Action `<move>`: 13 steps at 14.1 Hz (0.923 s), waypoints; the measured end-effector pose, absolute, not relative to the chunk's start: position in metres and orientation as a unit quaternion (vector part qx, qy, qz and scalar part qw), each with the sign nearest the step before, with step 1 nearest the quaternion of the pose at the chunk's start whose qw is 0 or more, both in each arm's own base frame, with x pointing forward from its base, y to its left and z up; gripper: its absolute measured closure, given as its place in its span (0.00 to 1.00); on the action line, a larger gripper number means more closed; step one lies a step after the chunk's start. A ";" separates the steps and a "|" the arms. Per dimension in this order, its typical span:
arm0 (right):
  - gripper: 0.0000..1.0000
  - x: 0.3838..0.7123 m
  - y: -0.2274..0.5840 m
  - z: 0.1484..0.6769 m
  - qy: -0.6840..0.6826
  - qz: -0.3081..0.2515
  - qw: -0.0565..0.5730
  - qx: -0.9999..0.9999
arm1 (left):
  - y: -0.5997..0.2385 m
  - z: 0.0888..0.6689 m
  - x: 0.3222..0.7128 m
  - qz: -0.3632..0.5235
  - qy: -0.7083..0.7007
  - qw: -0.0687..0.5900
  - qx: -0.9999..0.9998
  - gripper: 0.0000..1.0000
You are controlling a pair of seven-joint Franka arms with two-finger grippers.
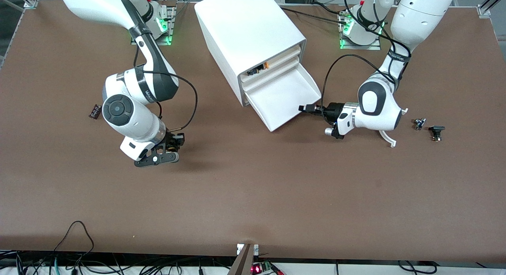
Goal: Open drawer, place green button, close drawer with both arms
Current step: 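Carry the button to the drawer with the right gripper while the left gripper withdraws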
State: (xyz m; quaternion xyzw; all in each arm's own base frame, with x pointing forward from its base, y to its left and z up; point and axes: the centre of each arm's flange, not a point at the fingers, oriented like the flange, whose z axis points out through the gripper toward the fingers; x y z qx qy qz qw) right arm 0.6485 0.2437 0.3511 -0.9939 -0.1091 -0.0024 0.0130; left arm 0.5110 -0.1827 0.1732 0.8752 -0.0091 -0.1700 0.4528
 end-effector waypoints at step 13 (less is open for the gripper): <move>0.67 0.557 0.481 0.425 -0.605 -0.074 0.058 -0.791 | -0.008 0.376 0.599 0.078 -0.030 0.340 0.937 0.00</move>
